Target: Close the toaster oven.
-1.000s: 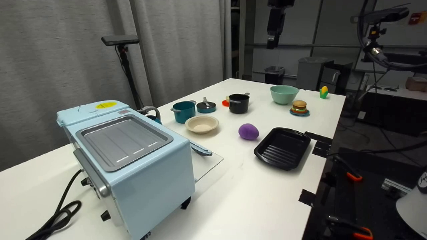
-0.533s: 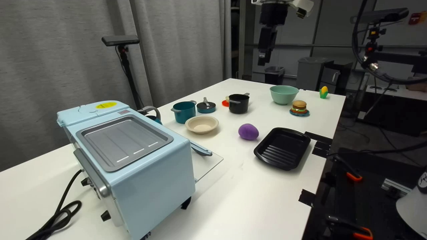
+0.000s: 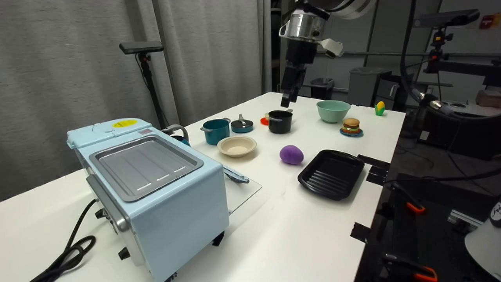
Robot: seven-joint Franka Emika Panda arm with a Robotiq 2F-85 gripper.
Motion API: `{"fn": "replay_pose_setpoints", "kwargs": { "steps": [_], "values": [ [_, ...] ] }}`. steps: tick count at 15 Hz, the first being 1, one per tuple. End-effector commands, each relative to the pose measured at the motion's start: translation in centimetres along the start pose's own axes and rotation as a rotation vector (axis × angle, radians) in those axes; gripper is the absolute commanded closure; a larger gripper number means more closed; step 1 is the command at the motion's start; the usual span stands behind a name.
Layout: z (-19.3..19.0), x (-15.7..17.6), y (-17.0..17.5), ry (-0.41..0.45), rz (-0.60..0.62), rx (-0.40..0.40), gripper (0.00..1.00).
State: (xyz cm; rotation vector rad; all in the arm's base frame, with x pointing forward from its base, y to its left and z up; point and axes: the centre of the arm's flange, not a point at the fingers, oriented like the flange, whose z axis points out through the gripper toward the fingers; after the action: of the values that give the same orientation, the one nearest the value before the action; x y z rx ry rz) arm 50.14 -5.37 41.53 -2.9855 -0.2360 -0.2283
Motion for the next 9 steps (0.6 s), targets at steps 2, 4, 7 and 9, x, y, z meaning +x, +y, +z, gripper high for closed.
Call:
{"fn": "replay_pose_setpoints", "kwargs": {
  "steps": [2,4,7,9],
  "values": [
    [6.0,1.4,-0.3,0.001,-0.008,0.031,0.00],
    [8.1,2.5,-0.2,-0.018,0.006,0.040,0.00],
    [10.6,4.1,-0.1,-0.034,0.014,0.042,0.00],
    [11.5,5.4,-0.3,-0.039,0.008,0.038,0.00]
  ]
}}
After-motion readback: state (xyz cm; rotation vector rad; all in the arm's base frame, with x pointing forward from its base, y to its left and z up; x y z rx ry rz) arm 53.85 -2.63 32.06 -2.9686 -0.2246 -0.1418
